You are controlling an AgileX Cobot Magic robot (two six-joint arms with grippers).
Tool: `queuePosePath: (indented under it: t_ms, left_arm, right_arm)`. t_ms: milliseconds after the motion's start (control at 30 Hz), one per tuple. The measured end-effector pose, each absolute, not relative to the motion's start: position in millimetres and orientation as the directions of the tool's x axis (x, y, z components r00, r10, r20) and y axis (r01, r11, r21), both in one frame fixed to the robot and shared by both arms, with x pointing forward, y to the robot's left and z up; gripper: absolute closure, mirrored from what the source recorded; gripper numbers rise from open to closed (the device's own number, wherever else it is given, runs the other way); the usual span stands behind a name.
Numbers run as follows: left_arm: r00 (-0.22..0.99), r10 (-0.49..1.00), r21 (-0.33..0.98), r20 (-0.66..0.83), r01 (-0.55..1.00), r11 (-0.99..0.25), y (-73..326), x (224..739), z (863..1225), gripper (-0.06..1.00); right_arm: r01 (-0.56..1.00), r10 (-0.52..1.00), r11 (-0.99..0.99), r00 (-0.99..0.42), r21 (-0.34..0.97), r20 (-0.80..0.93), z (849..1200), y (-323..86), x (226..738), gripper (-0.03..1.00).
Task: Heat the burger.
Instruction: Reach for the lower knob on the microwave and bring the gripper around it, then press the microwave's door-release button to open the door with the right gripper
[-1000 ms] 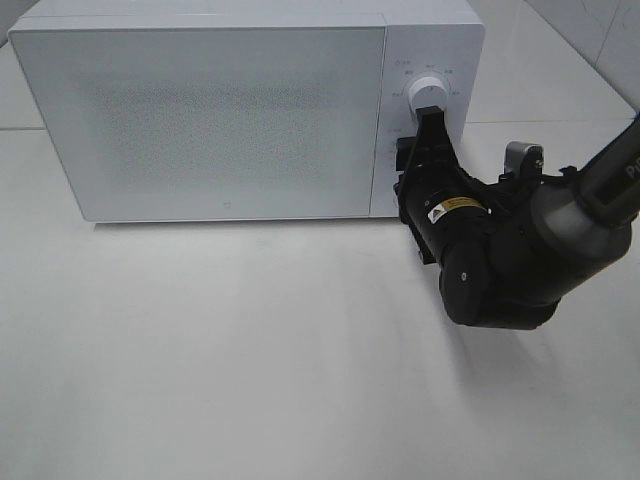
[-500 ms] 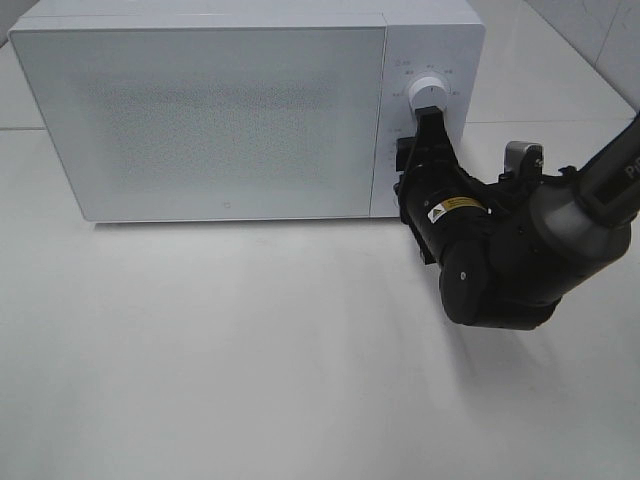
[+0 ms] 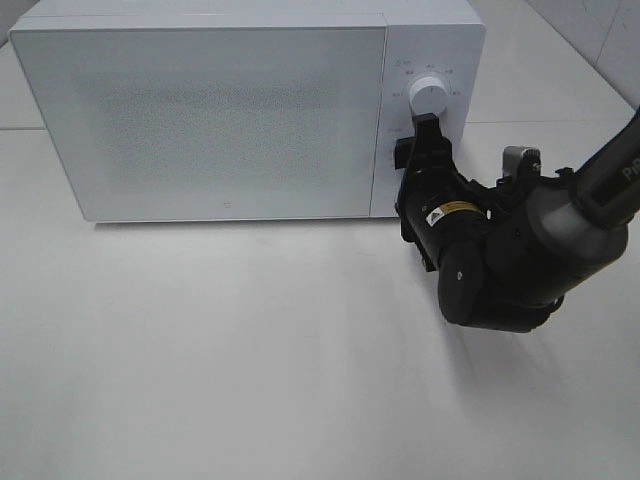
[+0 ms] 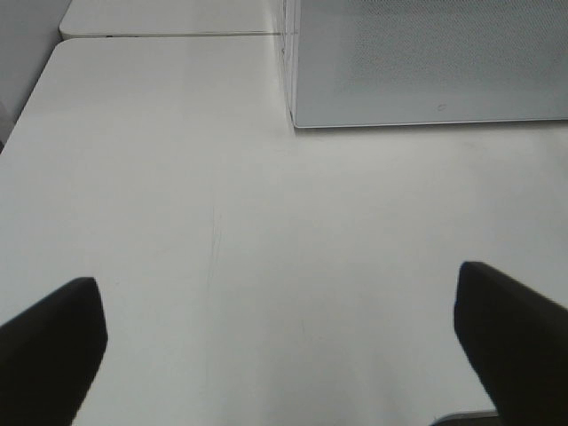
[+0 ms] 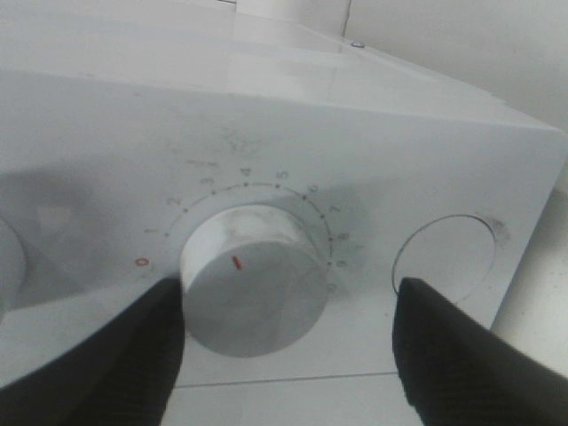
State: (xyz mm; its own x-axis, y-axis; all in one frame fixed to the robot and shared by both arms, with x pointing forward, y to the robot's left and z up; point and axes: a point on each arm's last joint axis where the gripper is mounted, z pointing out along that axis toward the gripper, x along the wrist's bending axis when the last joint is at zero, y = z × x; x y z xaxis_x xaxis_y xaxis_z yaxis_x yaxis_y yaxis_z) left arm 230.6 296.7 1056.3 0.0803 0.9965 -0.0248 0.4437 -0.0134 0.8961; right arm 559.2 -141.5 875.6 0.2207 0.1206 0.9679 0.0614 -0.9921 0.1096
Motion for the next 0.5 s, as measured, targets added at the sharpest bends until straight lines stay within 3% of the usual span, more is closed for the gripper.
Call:
queuePosePath:
  t_ms: [300,500]
  left_arm:
    - [0.08,0.996,0.896,-0.025,0.444,-0.013,297,231,1056,-0.04]
    - [0.08,0.996,0.896,-0.025,0.444,-0.013,297,231,1056,-0.04]
  right_arm:
    - [0.093,0.182,-0.981,0.175,0.168,0.968,892,-146,555,0.27]
    - [0.151,0.353,-0.932,0.189,0.328,0.916,902,-159,538,0.27]
